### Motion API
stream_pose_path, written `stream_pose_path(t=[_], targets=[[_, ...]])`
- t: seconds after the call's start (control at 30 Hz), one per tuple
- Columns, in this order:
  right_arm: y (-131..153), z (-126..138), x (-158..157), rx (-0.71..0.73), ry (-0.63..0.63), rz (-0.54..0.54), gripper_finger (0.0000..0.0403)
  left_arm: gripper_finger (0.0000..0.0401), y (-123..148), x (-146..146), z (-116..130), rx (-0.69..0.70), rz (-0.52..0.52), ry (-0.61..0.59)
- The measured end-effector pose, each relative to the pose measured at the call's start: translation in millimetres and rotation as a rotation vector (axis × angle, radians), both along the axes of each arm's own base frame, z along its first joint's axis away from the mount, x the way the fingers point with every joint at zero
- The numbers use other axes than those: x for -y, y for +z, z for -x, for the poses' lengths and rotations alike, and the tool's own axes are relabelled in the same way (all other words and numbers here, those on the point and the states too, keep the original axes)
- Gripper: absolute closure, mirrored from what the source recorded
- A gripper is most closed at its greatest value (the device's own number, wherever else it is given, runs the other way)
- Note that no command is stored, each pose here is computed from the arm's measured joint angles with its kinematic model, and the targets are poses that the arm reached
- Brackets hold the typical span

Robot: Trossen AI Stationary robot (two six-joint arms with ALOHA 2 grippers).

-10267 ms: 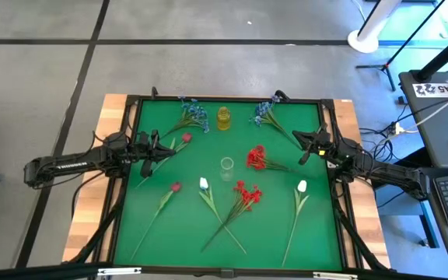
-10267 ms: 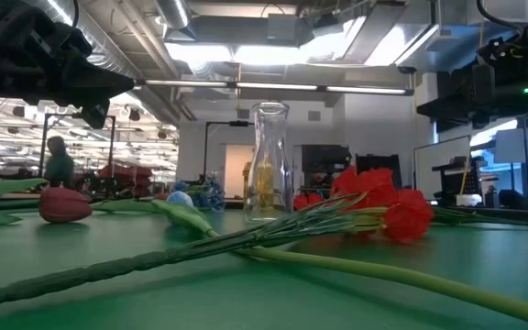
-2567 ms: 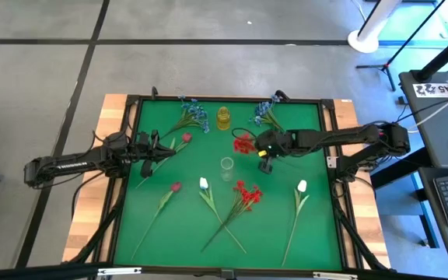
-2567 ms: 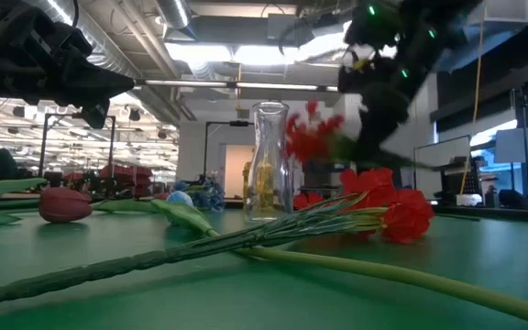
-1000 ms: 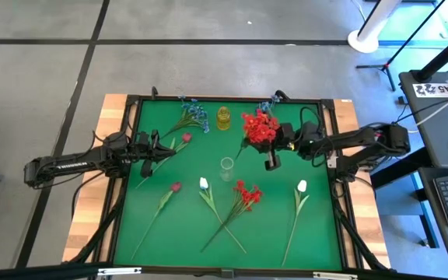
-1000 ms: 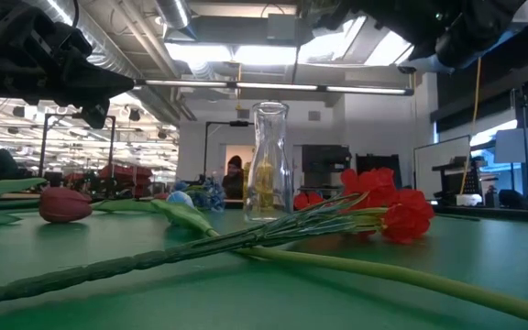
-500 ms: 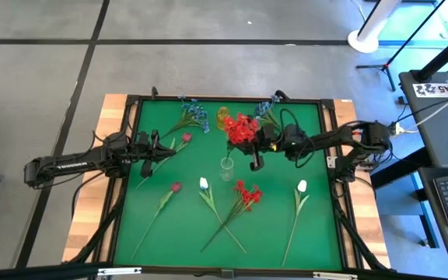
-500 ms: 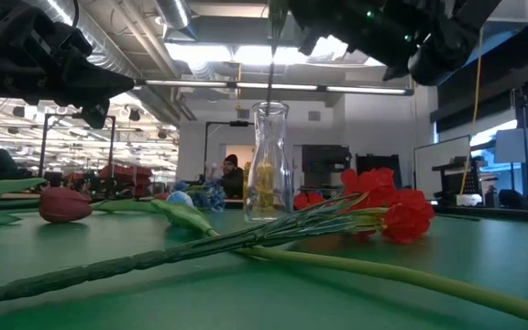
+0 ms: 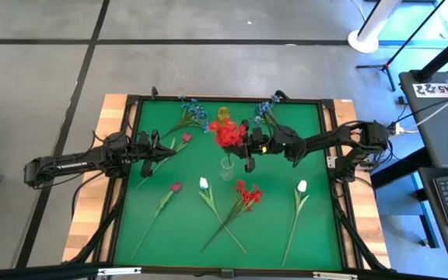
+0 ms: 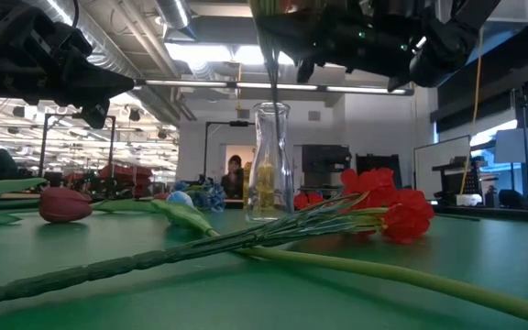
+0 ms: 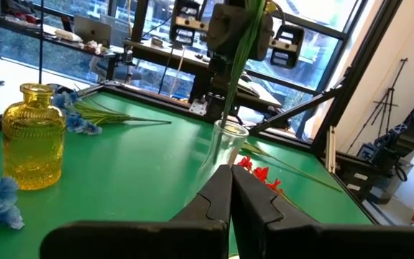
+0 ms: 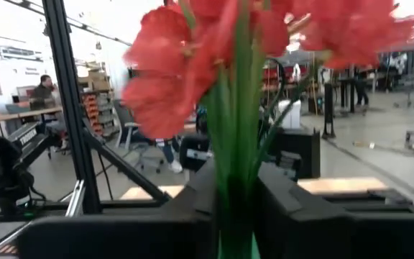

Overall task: Sort flowers into vase by color
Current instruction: Put the top red flowers into the transparent vase

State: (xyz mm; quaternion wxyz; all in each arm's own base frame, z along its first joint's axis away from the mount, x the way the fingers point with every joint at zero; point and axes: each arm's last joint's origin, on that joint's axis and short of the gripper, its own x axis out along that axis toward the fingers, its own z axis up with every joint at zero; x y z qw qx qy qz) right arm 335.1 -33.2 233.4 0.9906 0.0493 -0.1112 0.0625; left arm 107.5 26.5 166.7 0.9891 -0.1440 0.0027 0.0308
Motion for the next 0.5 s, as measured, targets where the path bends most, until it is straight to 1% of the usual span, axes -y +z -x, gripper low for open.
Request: stream_pose_path(t=[0.3,0.4,0.5], targets=[[-5,0,0,-0.097,0.012,-0.027,0.0196,0.0401,0,0,0,0.000,0.000,0.000],[-2,5,-1,-0.172,0.012,-0.032,0.0164,0.0401,0,0,0,0.000,0.000,0.000],[3,13,-2,-0.259,0.010,-0.025,0.0143,0.0401,0,0,0,-0.001,0.000,0.000]])
